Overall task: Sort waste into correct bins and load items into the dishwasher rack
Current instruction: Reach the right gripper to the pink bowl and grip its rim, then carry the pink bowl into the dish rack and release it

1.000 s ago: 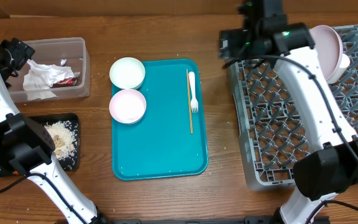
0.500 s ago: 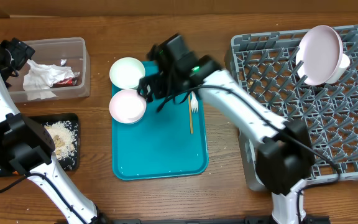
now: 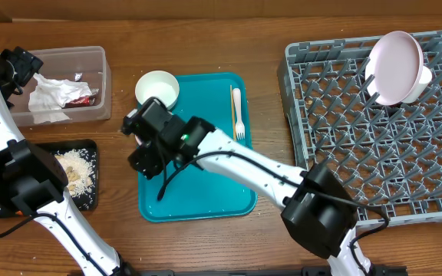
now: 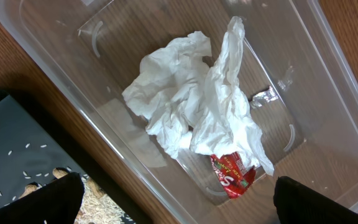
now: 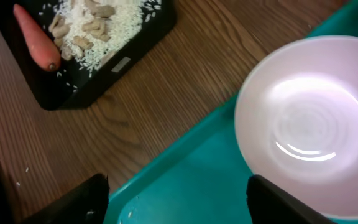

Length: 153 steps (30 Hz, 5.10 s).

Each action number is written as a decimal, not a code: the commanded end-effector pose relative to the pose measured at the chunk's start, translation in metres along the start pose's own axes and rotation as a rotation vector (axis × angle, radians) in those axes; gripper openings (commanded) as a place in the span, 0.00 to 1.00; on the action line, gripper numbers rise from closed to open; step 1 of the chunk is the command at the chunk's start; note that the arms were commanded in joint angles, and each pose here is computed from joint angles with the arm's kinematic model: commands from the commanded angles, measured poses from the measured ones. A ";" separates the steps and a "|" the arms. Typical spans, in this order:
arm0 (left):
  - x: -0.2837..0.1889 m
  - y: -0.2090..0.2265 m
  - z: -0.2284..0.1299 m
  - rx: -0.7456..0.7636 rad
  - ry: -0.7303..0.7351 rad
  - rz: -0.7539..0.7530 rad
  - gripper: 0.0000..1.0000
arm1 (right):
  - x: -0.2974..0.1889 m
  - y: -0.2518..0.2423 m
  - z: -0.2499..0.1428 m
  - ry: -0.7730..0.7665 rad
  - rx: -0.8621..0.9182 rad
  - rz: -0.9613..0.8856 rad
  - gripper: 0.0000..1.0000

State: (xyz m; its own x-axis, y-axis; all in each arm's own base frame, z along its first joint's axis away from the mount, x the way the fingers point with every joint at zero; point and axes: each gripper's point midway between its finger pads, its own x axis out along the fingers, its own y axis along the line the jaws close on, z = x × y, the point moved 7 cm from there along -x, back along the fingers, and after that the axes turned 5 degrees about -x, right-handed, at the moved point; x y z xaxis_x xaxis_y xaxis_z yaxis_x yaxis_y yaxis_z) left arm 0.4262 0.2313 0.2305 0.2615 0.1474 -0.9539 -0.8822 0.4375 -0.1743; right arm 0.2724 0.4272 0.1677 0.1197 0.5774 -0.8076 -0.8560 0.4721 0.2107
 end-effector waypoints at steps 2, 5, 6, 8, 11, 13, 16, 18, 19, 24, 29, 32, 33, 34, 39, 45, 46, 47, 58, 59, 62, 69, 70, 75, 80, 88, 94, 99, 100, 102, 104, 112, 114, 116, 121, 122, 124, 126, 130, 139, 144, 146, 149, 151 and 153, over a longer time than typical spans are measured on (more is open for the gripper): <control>-0.005 -0.001 -0.001 0.000 -0.016 0.003 1.00 | 0.025 -0.012 -0.005 0.012 -0.015 -0.047 0.73; -0.006 -0.002 -0.001 0.001 -0.016 0.002 1.00 | 0.035 -0.019 -0.007 0.011 -0.011 -0.061 0.73; -0.005 -0.002 -0.001 0.001 -0.016 0.002 1.00 | 0.038 -0.021 -0.007 0.012 -0.017 -0.068 0.73; -0.005 -0.002 -0.001 0.001 -0.016 0.002 1.00 | 0.044 -0.023 -0.010 0.021 -0.048 -0.070 0.73; -0.005 -0.001 -0.001 0.000 -0.016 0.003 1.00 | 0.049 -0.029 -0.013 0.033 -0.065 -0.113 0.73; -0.005 -0.001 -0.001 0.000 -0.016 0.003 1.00 | 0.049 -0.034 -0.014 0.039 -0.066 -0.165 0.73; -0.005 -0.001 -0.001 0.000 -0.016 0.003 1.00 | 0.049 -0.035 -0.017 0.056 -0.069 -0.169 0.69; -0.005 -0.001 -0.001 0.000 -0.016 0.003 1.00 | 0.048 -0.035 -0.022 0.084 -0.064 -0.168 0.64; -0.005 -0.001 -0.001 0.000 -0.016 0.003 1.00 | 0.048 -0.035 -0.024 0.092 -0.063 -0.168 0.61; -0.005 -0.001 -0.001 0.000 -0.016 0.003 1.00 | 0.047 -0.035 -0.036 0.161 -0.052 -0.167 0.42; -0.005 -0.001 -0.001 0.000 -0.016 0.003 1.00 | 0.046 -0.035 -0.037 0.168 -0.033 -0.168 0.38; -0.005 -0.001 -0.001 0.000 -0.016 0.003 1.00 | 0.041 -0.034 -0.034 0.165 -0.011 -0.170 0.30; -0.005 -0.001 -0.001 -0.001 -0.016 0.003 1.00 | 0.036 -0.032 -0.030 0.160 -0.005 -0.171 0.25; -0.005 -0.001 -0.001 0.000 -0.016 0.003 1.00 | 0.031 -0.032 -0.027 0.156 -0.005 -0.171 0.21; -0.006 -0.001 -0.001 0.000 -0.016 0.002 1.00 | -0.008 -0.032 -0.004 0.088 0.032 -0.183 0.06; -0.005 -0.001 -0.001 0.000 -0.016 0.003 1.00 | -0.078 -0.062 0.010 -0.005 0.173 -0.234 0.04; -0.005 -0.001 -0.001 -0.001 -0.016 0.003 1.00 | -0.094 -0.070 0.010 -0.020 0.209 -0.249 0.04; -0.006 -0.001 -0.001 0.000 -0.016 0.002 1.00 | -0.105 -0.076 0.010 -0.031 0.235 -0.259 0.04; -0.005 -0.001 -0.001 0.000 -0.016 0.003 1.00 | -0.306 -0.160 -0.049 -0.256 0.756 -0.443 0.04; -0.005 -0.001 -0.001 0.000 -0.016 0.003 1.00 | -0.329 -0.164 -0.062 -0.285 0.799 -0.451 0.04; -0.006 -0.001 -0.001 0.000 -0.016 0.003 1.00 | -0.367 -0.172 -0.088 -0.331 0.886 -0.478 0.04; -0.005 -0.001 -0.001 0.000 -0.016 0.003 1.00 | -0.441 -0.185 -0.152 -0.497 0.988 -0.307 0.04; -0.005 -0.001 -0.001 0.000 -0.016 0.003 1.00 | -0.449 -0.188 -0.160 -0.535 0.992 -0.265 0.04; -0.005 -0.001 -0.001 0.000 -0.016 0.003 1.00 | -0.475 -0.201 -0.208 -0.697 1.035 -0.159 0.04; -0.005 -0.001 -0.001 0.000 -0.016 0.003 1.00 | -0.468 -0.211 -0.247 -0.770 1.034 -0.097 0.04; -0.006 -0.001 -0.001 0.000 -0.016 0.002 1.00 | -0.425 -0.233 -0.280 -0.958 0.889 0.088 0.04; -0.005 -0.001 -0.001 0.000 -0.015 0.003 1.00 | -0.396 -0.244 -0.300 -1.007 0.822 0.133 0.04; -0.005 -0.001 -0.001 0.000 -0.015 0.003 1.00 | -0.386 -0.260 -0.309 -1.016 0.794 0.129 0.04; -0.005 -0.001 -0.001 0.000 -0.016 0.003 1.00 | -0.384 -0.263 -0.311 -1.014 0.794 0.126 0.04; -0.005 -0.001 -0.001 0.000 -0.016 0.003 1.00 | -0.381 -0.267 -0.315 -1.010 0.810 0.129 0.04; -0.006 -0.001 -0.001 0.000 -0.016 0.003 1.00 | -0.375 -0.270 -0.319 -0.996 0.847 0.128 0.04; -0.006 -0.001 -0.001 0.000 -0.016 0.003 1.00 | -0.358 -0.284 -0.333 -0.983 0.929 0.168 0.04; -0.005 -0.001 -0.001 0.000 -0.015 0.003 1.00 | -0.354 -0.287 -0.337 -0.978 0.948 0.176 0.04; -0.005 -0.001 -0.001 0.000 -0.015 0.003 1.00 | -0.349 -0.290 -0.341 -0.951 0.982 0.154 0.04; -0.005 -0.001 -0.001 0.000 -0.015 0.003 1.00 | -0.342 -0.295 -0.355 -0.866 1.109 0.074 0.04; -0.005 -0.001 -0.001 0.000 -0.015 0.003 1.00 | -0.343 -0.295 -0.358 -0.864 1.135 0.069 0.04; -0.005 -0.001 -0.001 0.000 -0.015 0.003 1.00 | -0.345 -0.296 -0.363 -0.864 1.174 0.059 0.08; -0.005 -0.001 -0.001 0.000 -0.015 0.003 1.00 | -0.347 -0.298 -0.371 -0.860 1.223 0.035 0.10; -0.006 -0.001 -0.001 0.000 -0.016 0.003 1.00 | -0.356 -0.300 -0.386 -0.868 1.327 -0.003 0.11; -0.005 -0.001 -0.001 0.000 -0.016 0.003 1.00 | -0.384 -0.300 -0.400 -0.784 1.525 -0.131 0.33; -0.006 -0.001 -0.001 0.000 -0.016 0.002 1.00 | -0.410 -0.292 -0.411 -0.567 1.734 -0.412 0.35; -0.005 -0.001 -0.001 0.000 -0.015 0.003 1.00 | -0.426 -0.284 -0.409 -0.516 1.784 -0.515 0.36; -0.005 -0.001 -0.001 0.000 -0.016 0.003 1.00 | -0.453 -0.267 -0.396 -0.487 1.798 -0.651 0.37; -0.005 -0.001 -0.001 0.000 -0.016 0.003 1.00 | -0.463 -0.259 -0.382 -0.494 1.760 -0.694 0.37; -0.005 -0.001 -0.001 0.000 -0.015 0.003 1.00 | -0.464 -0.254 -0.368 -0.487 1.717 -0.723 0.37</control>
State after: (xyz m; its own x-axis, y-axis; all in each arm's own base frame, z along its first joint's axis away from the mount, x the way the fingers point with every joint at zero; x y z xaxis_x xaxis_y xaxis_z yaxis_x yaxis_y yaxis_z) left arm 0.4262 0.2313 0.2305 0.2615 0.1474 -0.9539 -0.8822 0.4375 -0.1743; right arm 0.2511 -0.2150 0.2560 0.5451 0.0973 -0.8327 0.7001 0.4937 0.5159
